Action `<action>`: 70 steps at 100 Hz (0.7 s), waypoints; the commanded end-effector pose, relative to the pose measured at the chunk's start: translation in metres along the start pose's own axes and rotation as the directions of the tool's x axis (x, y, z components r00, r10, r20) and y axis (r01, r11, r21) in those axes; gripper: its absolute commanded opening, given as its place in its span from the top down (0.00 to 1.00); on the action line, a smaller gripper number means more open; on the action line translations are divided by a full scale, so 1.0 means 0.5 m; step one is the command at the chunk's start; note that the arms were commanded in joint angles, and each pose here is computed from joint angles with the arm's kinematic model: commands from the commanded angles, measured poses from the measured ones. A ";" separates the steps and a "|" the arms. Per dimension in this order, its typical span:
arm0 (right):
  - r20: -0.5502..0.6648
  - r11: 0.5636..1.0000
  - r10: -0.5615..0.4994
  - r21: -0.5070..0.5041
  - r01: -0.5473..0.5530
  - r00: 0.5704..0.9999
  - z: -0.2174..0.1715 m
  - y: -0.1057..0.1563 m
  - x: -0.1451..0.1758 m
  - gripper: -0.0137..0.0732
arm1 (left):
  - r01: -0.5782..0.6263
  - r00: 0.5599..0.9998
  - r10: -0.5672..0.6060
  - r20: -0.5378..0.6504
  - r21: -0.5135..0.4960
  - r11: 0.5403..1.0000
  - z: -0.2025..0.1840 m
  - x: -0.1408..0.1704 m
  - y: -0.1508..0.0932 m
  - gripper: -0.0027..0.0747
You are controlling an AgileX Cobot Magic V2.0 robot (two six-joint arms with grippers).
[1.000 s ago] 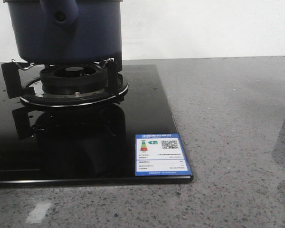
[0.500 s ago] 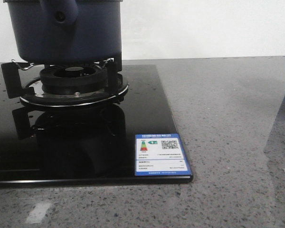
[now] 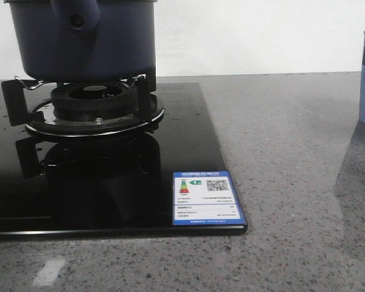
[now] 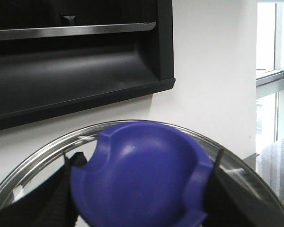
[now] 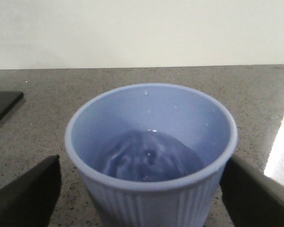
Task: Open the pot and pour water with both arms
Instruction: 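Lift the blue cup with right gripper and carry it over the pot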
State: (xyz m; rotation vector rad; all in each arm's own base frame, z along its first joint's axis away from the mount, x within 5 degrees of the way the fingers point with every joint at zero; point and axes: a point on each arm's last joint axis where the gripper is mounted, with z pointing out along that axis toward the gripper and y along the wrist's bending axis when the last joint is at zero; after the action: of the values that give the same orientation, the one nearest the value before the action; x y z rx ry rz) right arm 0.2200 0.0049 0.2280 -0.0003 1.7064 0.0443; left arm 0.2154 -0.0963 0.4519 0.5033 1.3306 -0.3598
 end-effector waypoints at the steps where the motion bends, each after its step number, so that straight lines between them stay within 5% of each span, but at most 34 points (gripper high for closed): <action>1: 0.127 1.000 -0.001 0.002 0.000 0.992 0.013 -0.002 -0.031 0.14 | 0.047 0.994 -0.050 0.094 0.031 0.998 -0.017 -0.049 -0.007 0.64; 70: 0.160 0.999 0.029 0.039 -0.036 0.987 0.071 -0.013 0.029 0.14 | 0.047 0.994 -0.050 0.094 0.031 0.998 -0.017 -0.049 -0.007 0.64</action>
State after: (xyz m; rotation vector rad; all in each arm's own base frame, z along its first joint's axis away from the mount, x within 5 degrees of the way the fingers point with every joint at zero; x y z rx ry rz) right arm 0.2489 0.0022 0.1881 0.0551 1.6924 0.0394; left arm 0.2153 -0.0965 0.4520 0.5037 1.3301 -0.3631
